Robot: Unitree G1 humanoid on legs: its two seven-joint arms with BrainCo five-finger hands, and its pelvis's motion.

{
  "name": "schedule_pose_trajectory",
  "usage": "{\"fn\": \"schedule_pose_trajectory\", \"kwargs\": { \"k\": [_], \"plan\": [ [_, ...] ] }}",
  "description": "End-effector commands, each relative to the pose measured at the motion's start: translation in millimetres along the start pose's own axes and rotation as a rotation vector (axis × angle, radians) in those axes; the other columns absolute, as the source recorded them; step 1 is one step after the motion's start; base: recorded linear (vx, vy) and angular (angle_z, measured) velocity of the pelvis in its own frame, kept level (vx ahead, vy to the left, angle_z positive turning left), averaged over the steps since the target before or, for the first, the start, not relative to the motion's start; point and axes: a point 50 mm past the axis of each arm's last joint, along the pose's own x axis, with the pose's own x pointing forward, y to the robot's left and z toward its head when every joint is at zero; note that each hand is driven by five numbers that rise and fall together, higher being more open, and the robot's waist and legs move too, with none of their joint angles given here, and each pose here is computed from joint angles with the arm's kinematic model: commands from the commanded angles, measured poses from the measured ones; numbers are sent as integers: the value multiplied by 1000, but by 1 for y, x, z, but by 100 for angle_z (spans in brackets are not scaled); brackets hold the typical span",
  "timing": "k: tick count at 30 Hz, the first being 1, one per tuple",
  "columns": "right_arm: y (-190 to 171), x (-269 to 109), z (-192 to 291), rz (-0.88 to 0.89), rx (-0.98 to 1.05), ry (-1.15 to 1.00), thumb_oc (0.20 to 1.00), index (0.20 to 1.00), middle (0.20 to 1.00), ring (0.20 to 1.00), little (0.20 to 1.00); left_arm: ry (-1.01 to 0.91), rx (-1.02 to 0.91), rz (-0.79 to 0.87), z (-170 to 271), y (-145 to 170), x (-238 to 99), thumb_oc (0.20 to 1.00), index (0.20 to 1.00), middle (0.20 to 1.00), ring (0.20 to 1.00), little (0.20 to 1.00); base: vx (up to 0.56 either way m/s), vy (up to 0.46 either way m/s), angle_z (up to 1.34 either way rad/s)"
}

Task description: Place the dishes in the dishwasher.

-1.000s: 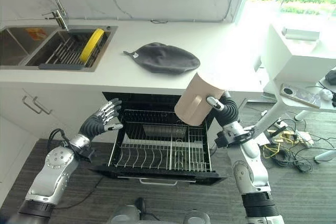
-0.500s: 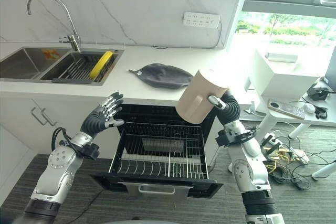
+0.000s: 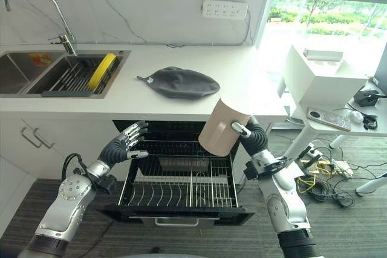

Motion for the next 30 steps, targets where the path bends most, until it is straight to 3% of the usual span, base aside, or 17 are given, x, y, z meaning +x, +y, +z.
{"fn": "schedule_pose_trajectory", "kwargs": {
  "k": [1,6,17,22,30],
  "plan": [
    [8,20,40,61,-48,-192,200,200,200,200,200,-53,113,-35,18,10,10,1000,1000,1000,1000,1000,0,0,0],
    [4,34,63,89,-113,-259,200,200,200,200,200,-83,235,-2,33,23,21,1000,1000,1000,1000,1000,-182,-8,-2],
    [4,57,70,127,-139,-237,200,200,200,200,200,160,453,5,25,40,33,1000,1000,1000,1000,1000,-114,42,-3],
    [3,61,68,154,-144,-192,200,200,200,200,200,505,683,-141,3,57,26,1000,1000,1000,1000,1000,-17,18,-6],
    [3,66,58,185,-140,-95,200,200,200,200,200,1009,764,-460,-47,50,10,1000,1000,1000,1000,1000,87,5,-4]
  ]
}}
